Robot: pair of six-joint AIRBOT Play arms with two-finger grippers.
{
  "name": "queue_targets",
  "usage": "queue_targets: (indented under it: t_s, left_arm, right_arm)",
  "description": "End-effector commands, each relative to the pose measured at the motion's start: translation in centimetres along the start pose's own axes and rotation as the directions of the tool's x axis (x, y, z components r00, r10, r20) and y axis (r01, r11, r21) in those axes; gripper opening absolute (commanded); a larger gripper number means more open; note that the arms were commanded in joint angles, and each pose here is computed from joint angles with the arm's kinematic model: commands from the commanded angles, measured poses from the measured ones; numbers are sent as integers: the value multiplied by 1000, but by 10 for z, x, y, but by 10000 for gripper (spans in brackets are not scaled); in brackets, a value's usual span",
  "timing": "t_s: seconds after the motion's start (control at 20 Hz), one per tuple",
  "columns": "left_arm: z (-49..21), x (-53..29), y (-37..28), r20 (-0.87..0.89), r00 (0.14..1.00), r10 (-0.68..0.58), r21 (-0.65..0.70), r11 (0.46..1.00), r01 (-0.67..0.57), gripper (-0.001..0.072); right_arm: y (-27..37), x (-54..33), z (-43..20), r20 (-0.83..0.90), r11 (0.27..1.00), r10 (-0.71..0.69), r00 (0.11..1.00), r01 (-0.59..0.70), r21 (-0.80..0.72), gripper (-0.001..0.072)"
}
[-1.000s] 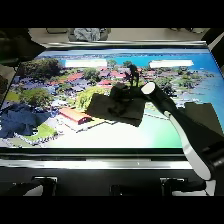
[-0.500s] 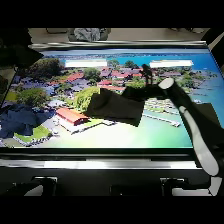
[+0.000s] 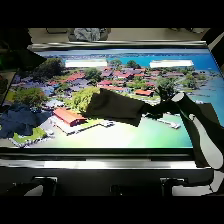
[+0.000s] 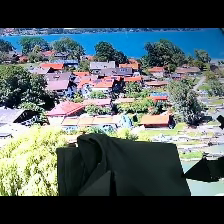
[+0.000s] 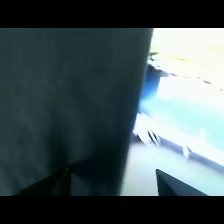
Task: Fold the shirts.
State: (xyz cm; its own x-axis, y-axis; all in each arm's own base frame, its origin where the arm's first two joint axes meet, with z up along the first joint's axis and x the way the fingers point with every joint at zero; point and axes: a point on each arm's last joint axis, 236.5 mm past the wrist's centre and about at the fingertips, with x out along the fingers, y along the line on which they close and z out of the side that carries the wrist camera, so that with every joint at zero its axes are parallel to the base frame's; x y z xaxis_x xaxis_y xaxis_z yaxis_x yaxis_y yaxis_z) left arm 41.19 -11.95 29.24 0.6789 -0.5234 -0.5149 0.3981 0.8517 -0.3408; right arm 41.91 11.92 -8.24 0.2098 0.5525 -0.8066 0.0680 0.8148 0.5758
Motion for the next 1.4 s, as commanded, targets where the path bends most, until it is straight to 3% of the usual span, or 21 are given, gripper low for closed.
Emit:
queue_targets:
  t_s: [0.0,0.1,0.3,0.4,0.5,0.65,0.75,1.35]
  left_arm:
    - [0,1,1,-1,1000,0,-1,1000,0,32]
    - [0,1,1,-1,1000,1,-1,1000,-1,33]
    - [-2,5,3,-10,1000,1,-6,1000,-1,33]
    - [-4,10,6,-22,1000,0,-12,1000,0,33]
    - [-6,15,9,-32,999,-1,-18,1000,0,33]
    - [-8,19,11,-41,999,-1,-24,1000,0,33]
    - [-9,20,12,-43,999,-1,-24,1000,0,33]
    - [-9,20,12,-42,999,-1,-17,1000,0,33]
  right_arm:
    - [27,34,6,58,987,146,988,-149,54,540]
    - [42,29,21,118,981,192,974,-195,17,58]
    - [78,-62,65,185,939,291,939,-242,-245,46]
    - [75,-134,85,233,940,266,935,-198,-279,46]
    - [48,-205,96,294,957,161,942,-75,-282,46]
    - [-15,-297,93,381,975,-43,924,122,-187,46]
    - [-53,-349,85,435,980,-121,892,177,-92,46]
    - [-169,-464,4,526,935,-320,788,174,308,46]
